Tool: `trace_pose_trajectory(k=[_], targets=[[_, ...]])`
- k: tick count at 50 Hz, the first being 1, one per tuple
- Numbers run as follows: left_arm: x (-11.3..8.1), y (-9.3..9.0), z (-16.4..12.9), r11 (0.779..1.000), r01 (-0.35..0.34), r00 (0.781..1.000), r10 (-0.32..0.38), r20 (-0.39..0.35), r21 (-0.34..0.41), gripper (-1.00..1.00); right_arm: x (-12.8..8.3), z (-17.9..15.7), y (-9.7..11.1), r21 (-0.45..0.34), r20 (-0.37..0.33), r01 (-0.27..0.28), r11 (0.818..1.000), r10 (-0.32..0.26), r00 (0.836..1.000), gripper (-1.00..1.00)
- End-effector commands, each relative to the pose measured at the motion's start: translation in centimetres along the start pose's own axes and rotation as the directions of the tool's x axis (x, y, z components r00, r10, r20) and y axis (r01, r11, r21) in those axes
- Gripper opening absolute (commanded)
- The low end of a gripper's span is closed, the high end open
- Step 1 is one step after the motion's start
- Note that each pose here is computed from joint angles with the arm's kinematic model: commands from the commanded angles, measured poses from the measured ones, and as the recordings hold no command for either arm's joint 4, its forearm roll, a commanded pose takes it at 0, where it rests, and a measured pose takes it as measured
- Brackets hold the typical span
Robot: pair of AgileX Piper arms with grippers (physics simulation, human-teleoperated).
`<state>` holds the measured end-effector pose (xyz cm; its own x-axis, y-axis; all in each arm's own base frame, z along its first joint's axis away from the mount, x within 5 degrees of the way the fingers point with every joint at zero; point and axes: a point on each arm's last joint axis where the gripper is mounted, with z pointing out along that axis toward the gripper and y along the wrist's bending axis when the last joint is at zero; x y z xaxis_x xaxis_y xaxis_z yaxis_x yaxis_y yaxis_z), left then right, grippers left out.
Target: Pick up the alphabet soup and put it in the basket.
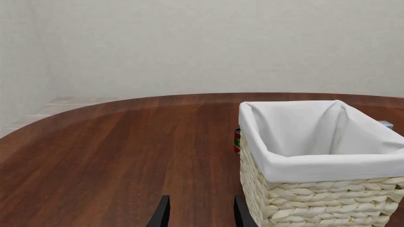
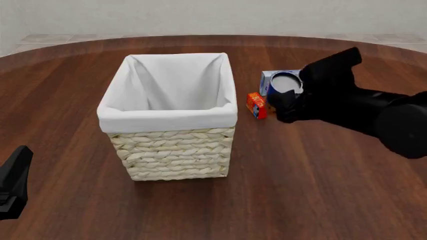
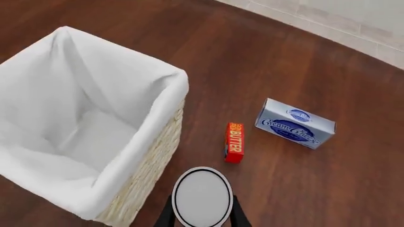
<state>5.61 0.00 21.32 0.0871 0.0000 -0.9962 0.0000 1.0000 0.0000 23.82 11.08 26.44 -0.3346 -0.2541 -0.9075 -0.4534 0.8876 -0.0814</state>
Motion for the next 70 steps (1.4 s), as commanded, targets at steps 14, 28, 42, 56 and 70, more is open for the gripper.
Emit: trace_pose_trajectory(k=[14,28,42,56,70], targets=[[0.0,0.0,0.0,1.000,0.000,1.000,0.000,0.000,0.000,1.00,-9.6,-4.0,-0.3,0.000,0.176,0.028,1.000,-0.027,0.984,-1.00],[0.0,0.0,0.0,1.000,0.000,1.000,0.000,0.000,0.000,1.00,-11.9,-3.1,1.1,-0.049,0.202,0.049,0.998,-0.038,0.979,-1.00],[0.0,0.0,0.0,1.000,0.000,1.000,0.000,0.000,0.000,1.00,-13.3,-1.6,3.5,-0.117,0.211,0.084,0.990,-0.058,0.976,-1.00],[0.0,0.0,0.0,1.000,0.000,1.000,0.000,0.000,0.000,1.00,-14.3,0.3,6.1,-0.183,0.200,0.113,0.977,-0.075,0.977,-1.00],[0.0,0.0,0.0,1.000,0.000,1.000,0.000,0.000,0.000,1.00,-14.2,2.7,8.9,-0.240,0.158,0.155,0.958,-0.119,0.980,-1.00]])
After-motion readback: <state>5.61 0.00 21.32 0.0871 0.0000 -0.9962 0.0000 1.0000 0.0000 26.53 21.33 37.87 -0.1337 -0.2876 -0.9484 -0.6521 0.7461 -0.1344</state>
